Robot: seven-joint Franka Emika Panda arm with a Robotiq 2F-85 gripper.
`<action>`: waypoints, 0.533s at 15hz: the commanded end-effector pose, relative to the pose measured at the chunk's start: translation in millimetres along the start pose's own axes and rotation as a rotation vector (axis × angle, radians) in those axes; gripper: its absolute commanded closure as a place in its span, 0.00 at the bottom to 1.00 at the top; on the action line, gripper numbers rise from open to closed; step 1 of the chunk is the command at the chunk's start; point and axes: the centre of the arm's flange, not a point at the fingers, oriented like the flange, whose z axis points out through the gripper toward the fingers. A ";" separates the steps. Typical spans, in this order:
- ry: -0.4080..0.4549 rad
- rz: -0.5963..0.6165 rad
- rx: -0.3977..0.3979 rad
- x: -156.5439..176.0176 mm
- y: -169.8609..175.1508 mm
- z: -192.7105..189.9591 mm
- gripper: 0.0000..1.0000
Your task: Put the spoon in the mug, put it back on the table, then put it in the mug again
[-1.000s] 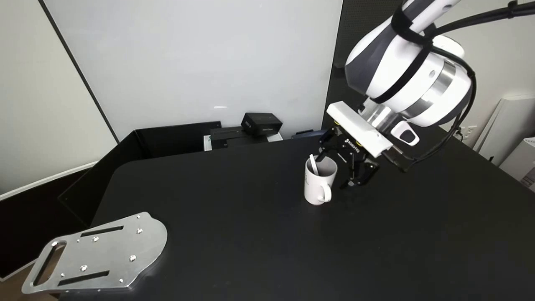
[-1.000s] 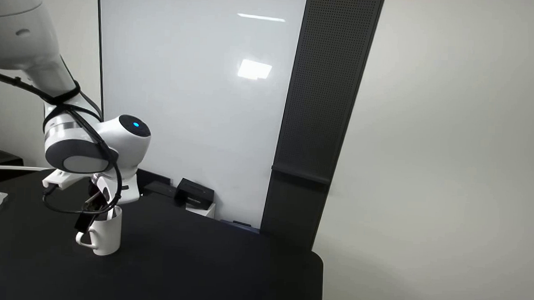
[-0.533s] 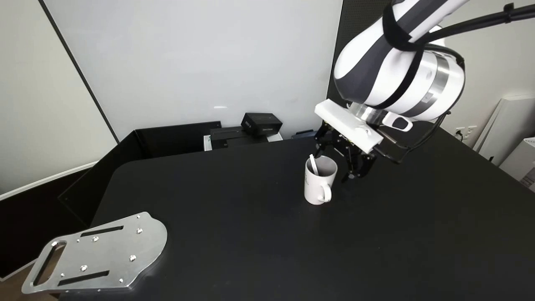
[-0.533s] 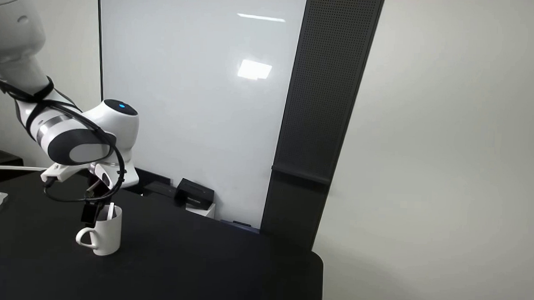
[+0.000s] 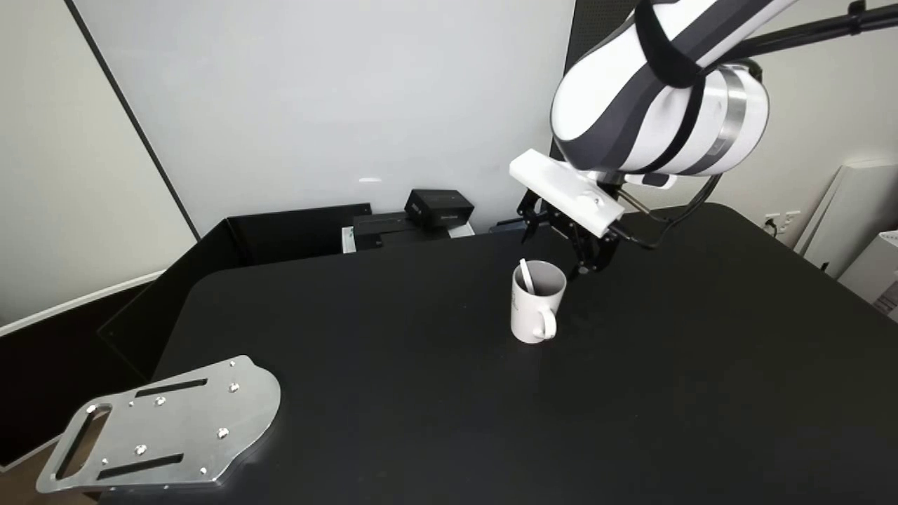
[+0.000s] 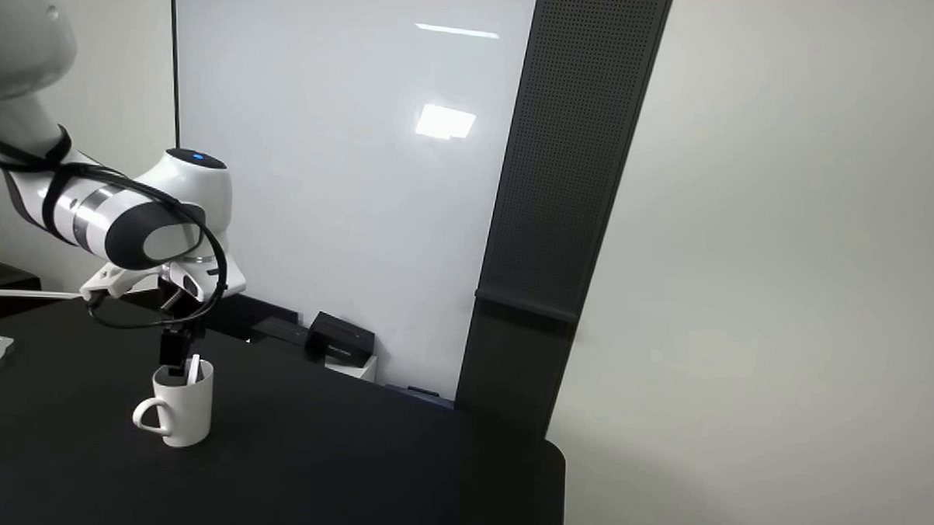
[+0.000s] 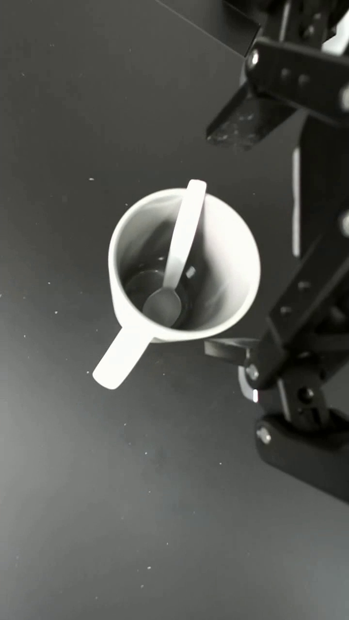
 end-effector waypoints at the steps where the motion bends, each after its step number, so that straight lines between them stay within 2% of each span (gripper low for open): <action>1: 0.030 0.018 -0.007 -2.5 -28.1 -14.4 0.00; 8: 0.109 0.013 -0.099 -6.0 -58.8 -14.5 0.00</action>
